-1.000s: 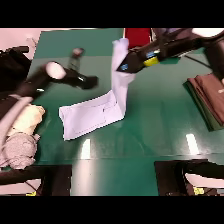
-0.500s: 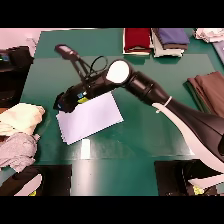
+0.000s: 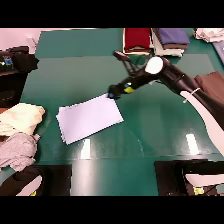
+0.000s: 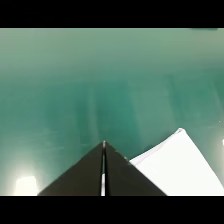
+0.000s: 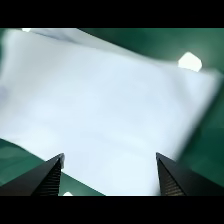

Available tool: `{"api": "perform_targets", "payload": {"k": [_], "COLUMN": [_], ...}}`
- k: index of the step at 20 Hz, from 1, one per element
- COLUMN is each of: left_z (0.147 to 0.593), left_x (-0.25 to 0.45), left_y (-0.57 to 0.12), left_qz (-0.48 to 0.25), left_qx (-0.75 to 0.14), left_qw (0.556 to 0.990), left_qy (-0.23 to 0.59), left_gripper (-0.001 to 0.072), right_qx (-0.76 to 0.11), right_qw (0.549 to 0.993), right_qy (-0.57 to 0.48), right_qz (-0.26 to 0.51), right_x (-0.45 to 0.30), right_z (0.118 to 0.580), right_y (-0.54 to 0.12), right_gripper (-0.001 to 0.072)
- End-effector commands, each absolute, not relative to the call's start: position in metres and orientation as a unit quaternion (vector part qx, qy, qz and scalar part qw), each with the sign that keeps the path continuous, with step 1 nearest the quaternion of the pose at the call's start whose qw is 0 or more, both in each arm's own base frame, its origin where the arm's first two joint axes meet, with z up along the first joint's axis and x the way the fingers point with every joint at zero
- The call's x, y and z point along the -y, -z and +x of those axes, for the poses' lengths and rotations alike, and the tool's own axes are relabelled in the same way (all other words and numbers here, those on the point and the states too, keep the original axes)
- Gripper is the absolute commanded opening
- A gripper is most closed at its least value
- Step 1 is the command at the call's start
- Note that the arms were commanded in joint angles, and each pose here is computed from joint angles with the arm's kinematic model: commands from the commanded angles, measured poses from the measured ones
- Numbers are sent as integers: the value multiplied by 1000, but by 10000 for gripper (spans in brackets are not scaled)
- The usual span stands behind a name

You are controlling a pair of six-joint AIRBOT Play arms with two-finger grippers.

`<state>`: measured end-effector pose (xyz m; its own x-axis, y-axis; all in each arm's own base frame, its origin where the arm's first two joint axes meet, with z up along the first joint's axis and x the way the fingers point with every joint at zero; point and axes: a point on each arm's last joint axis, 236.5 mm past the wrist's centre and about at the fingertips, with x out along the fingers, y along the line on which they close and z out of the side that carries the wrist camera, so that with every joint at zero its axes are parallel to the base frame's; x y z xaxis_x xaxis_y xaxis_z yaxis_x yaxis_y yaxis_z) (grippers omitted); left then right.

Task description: Fold the shirts.

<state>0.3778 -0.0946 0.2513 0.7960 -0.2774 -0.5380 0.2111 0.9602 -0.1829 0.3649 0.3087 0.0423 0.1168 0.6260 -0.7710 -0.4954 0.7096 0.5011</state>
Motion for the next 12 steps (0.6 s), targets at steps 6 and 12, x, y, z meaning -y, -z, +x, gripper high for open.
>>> {"api": "perform_targets", "payload": {"k": [6, 12], "left_z": [381, 379], "left_x": [137, 177], "left_y": [-240, -222], "left_qz": [-43, -29], "left_qx": [-301, -320], "left_qw": [936, 922], "left_qy": [176, 217], "left_gripper": [24, 24], "right_qx": [-672, -666], "right_qw": [631, 600], "right_qy": [-337, -415], "right_qz": [190, 155], "right_x": [-302, -391], "right_z": [354, 333], "right_y": [65, 79], "right_gripper": [653, 378]}}
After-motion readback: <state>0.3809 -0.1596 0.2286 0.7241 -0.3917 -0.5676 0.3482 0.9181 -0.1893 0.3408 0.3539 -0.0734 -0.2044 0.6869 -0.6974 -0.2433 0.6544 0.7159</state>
